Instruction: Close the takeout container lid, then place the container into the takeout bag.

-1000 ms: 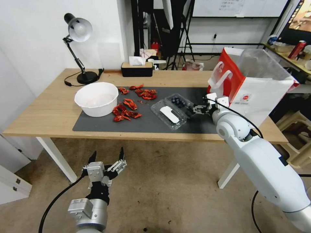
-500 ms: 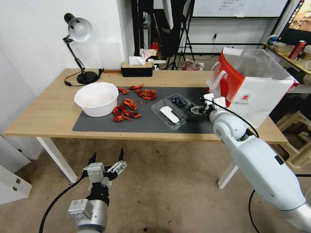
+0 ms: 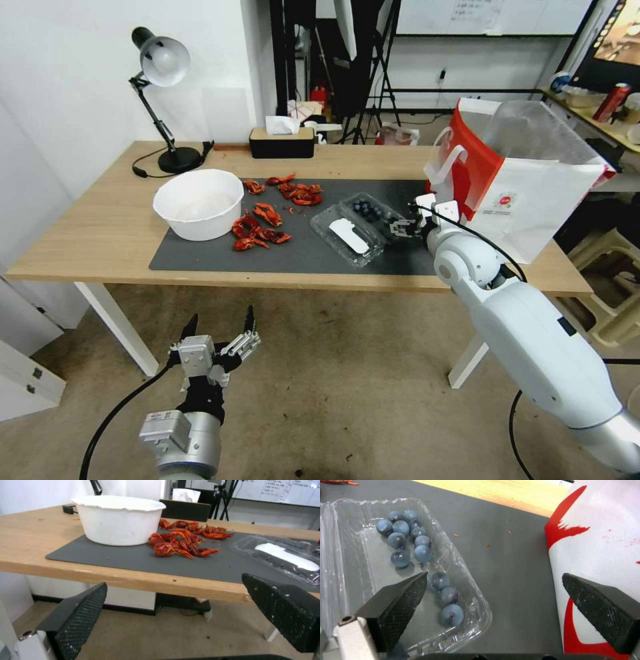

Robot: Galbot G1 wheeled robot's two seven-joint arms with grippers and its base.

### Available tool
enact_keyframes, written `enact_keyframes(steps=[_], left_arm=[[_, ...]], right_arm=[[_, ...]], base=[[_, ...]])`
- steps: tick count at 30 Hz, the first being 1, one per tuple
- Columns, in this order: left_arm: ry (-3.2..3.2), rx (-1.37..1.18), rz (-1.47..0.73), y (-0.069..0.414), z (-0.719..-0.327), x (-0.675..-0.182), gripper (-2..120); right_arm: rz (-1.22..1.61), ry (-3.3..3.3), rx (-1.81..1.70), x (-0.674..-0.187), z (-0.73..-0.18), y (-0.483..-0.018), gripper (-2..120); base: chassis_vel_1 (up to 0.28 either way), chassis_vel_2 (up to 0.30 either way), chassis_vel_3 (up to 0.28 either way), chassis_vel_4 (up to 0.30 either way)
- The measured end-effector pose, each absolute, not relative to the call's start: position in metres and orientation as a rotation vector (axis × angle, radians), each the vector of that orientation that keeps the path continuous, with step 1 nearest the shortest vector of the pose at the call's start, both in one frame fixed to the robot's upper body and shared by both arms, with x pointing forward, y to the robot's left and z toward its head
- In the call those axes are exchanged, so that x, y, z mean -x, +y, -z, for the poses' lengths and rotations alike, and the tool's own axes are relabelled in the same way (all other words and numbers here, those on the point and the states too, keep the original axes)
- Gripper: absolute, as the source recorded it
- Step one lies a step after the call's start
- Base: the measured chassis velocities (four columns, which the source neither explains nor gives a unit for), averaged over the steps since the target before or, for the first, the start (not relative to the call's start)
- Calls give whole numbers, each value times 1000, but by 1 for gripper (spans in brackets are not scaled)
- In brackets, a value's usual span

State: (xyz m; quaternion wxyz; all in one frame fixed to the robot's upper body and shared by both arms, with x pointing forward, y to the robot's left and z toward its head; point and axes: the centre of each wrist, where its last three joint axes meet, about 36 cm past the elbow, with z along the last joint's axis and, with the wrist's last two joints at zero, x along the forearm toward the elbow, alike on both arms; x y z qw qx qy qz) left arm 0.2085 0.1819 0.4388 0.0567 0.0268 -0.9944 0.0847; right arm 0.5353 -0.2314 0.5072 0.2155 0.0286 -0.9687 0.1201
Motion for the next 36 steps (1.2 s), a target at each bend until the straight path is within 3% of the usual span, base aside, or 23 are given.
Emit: enact_keyframes(steps=[36], left_arm=[[-3005, -85, -252, 181, -431, -209, 100]], right_arm=[[-326, -2659, 14, -540, -492, -229, 100]], base=[[0, 0, 0, 0]])
